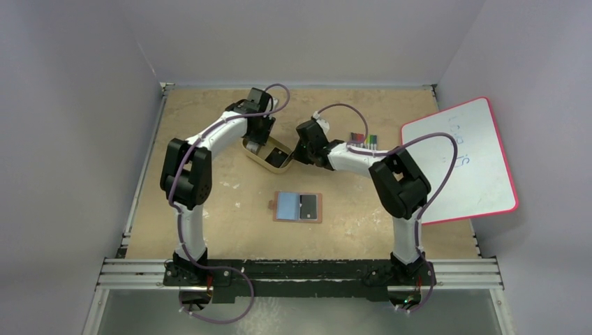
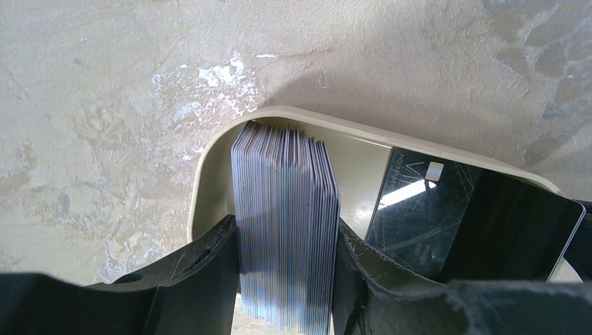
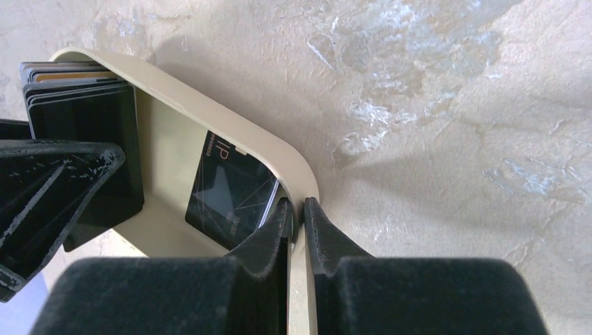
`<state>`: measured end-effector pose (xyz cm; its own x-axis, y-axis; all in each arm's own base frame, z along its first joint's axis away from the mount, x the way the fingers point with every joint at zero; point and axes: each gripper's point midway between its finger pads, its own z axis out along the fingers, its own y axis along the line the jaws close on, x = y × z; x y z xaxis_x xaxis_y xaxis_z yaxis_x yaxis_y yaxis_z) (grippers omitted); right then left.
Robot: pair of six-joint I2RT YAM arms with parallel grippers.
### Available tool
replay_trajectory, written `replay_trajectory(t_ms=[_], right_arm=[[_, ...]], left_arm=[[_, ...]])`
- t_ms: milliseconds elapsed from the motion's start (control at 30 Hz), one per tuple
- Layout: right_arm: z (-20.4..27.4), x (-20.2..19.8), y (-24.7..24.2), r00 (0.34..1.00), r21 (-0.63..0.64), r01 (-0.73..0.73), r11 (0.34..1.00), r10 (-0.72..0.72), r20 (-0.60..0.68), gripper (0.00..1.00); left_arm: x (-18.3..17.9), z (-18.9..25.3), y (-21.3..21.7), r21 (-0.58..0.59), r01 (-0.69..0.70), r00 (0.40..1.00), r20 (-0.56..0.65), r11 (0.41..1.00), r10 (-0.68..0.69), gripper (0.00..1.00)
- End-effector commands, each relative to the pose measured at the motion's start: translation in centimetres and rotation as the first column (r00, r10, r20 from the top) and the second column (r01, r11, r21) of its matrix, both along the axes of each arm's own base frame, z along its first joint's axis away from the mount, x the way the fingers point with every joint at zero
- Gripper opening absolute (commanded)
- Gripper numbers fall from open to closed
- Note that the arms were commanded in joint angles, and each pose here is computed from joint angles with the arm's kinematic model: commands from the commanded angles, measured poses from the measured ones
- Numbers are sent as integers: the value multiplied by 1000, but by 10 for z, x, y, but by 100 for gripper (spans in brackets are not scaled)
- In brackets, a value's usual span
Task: Put the credit cards into the card holder
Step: Adjust the credit card in the storage box, then pick up the credit card from the storage box.
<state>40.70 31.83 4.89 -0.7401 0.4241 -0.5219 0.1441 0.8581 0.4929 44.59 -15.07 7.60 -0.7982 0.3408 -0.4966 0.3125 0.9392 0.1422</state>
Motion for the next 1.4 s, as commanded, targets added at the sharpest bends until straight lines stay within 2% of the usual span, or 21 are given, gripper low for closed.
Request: replay_trajectory(t_ms=[0,67,533,700,867,1167,1367], right_arm=[[-5,-7,-30,999,-100,50,994,-51,-6,8],[-5,-7,-32,999,-117,50,992,-51,0,8],[-9,-14,-42,999,-162,38,986,-38,-1,11],[-11,-14,-40,1000,-161,23,987,-25,-8,11],[-13,-17,-36,1000,-152,2,988,-5,-22,11],[-13,-19,-34,1000,-145,-18,989,14,-25,11],[-12,-18,-32,1000,-139,-24,990,21,-21,11]], left_arm=[[16,25,9,31,0,996,89,1000,-3,3],[17,20,14,50,-6,996,87,999,1,6],[29,-6,40,213,-43,997,72,976,28,43],[31,0,35,188,-40,995,93,981,23,58],[37,14,28,139,-46,990,135,989,27,61],[42,31,39,164,-112,977,198,980,78,62],[41,33,43,188,-119,977,199,975,81,62]])
